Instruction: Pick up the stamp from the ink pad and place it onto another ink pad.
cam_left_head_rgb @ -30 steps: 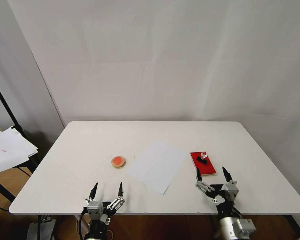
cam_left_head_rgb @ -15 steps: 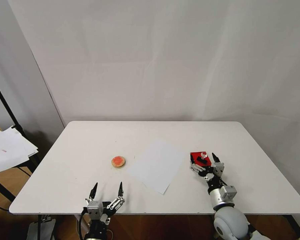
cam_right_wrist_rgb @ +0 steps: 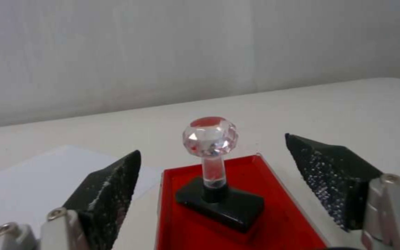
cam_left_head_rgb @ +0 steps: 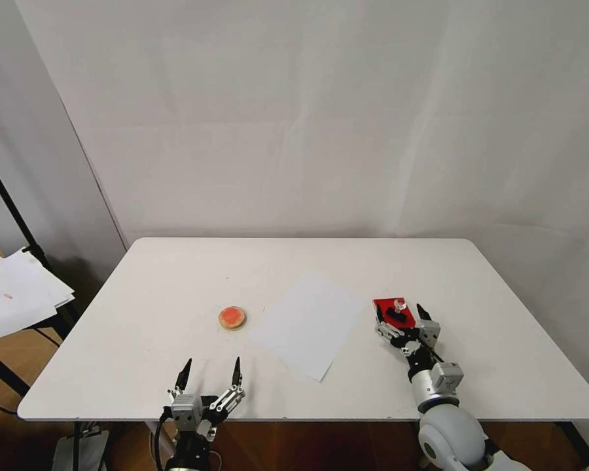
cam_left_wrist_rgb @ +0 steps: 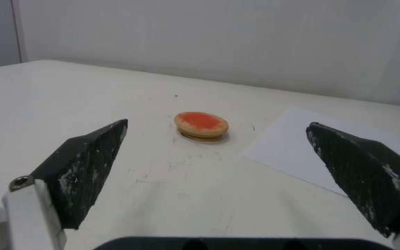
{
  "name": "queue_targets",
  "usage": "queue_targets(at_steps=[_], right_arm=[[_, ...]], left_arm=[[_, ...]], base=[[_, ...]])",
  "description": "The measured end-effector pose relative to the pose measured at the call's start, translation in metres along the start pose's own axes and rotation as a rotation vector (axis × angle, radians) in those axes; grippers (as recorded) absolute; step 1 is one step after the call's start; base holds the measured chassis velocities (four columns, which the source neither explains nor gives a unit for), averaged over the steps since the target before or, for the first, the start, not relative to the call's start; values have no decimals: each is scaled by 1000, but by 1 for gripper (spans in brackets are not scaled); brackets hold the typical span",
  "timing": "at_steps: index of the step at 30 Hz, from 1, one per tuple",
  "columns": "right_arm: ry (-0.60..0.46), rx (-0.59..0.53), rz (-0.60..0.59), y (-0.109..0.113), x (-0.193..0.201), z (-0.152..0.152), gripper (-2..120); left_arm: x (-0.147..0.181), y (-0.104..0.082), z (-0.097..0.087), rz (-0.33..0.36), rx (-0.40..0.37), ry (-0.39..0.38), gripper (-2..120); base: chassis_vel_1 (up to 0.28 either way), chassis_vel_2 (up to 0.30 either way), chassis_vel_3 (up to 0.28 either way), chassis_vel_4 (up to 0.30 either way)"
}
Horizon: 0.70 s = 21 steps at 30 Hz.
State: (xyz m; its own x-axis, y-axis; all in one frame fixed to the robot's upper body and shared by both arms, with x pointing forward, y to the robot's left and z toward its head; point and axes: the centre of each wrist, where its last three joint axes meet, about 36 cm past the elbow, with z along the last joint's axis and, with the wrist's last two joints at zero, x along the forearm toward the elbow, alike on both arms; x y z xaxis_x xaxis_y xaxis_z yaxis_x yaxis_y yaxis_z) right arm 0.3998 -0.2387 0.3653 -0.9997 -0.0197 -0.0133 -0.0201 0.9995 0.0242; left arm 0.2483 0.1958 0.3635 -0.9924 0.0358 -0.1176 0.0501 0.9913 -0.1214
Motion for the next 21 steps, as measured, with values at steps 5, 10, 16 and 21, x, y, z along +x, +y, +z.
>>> queue_targets(at_steps=[5,10,16,21], right_arm=[[5,-6,12,3,0,1,65],[11,-9,9,6,0,2,48],[11,-13,2,11,-3,4,24],[8,-14,0,12,-5,3,8]], left_arm=[[0,0,0,0,0,0,102],[0,0,0,0,0,0,102],[0,0,0,0,0,0,102],[0,0,0,0,0,0,102]], base=[[0,0,0,0],[0,0,0,0],[0,0,0,0],[0,0,0,0]])
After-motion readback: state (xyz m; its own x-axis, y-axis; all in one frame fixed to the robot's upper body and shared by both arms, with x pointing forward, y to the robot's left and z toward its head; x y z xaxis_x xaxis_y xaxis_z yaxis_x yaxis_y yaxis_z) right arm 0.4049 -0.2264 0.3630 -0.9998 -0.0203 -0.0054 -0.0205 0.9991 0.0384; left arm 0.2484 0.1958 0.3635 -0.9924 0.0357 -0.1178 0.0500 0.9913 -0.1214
